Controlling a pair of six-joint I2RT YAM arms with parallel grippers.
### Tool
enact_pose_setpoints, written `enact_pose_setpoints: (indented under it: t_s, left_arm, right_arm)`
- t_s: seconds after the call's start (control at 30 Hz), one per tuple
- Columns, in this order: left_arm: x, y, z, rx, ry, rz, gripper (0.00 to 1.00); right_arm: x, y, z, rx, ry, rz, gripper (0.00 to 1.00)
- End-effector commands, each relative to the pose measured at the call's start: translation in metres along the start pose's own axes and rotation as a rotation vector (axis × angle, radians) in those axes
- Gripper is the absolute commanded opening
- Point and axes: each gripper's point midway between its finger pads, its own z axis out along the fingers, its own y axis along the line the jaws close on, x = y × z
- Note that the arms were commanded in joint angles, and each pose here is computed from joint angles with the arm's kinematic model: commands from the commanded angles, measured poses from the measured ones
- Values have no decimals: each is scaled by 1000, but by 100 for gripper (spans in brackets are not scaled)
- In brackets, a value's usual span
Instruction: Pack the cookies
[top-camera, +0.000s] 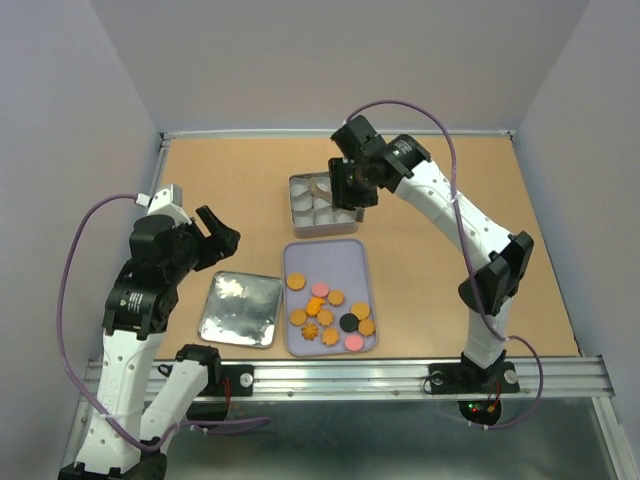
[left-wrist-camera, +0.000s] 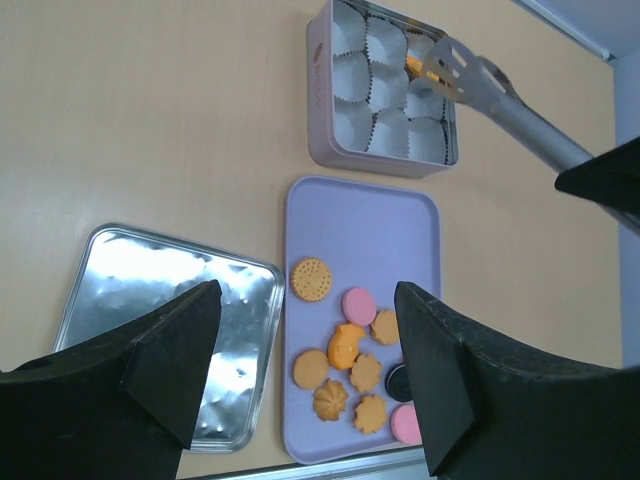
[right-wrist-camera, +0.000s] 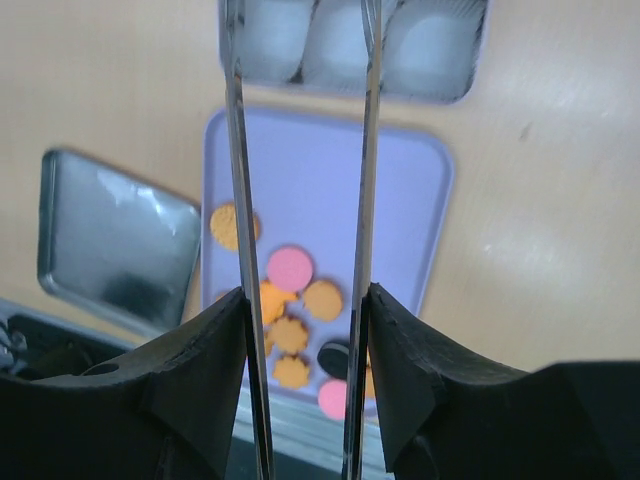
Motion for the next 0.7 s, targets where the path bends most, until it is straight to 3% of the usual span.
enact_pose_setpoints:
  t_s: [0.0,0.2,0.37,0.53,0.67]
  left_arm:
    - [-1,-6,2,41,-16,20,81]
    - [-13,-21,-5,107,-54,34,82]
    - [-35,-26,-8,97,-128,-7,99]
    - [-36,-27,3,72,-93,-48,99]
    - [-51,-17,-3,7,-169,-57,99]
  right_arm:
    - [28,19,-21,-28,3,-13,54]
    - [77,33,-47,-64,19,-56,53]
    - [120,26,-54,-87,59,-63,53]
    - [150,23,-71,-137,83,-86,53]
    - [175,27,-76,-180,105,-135,52]
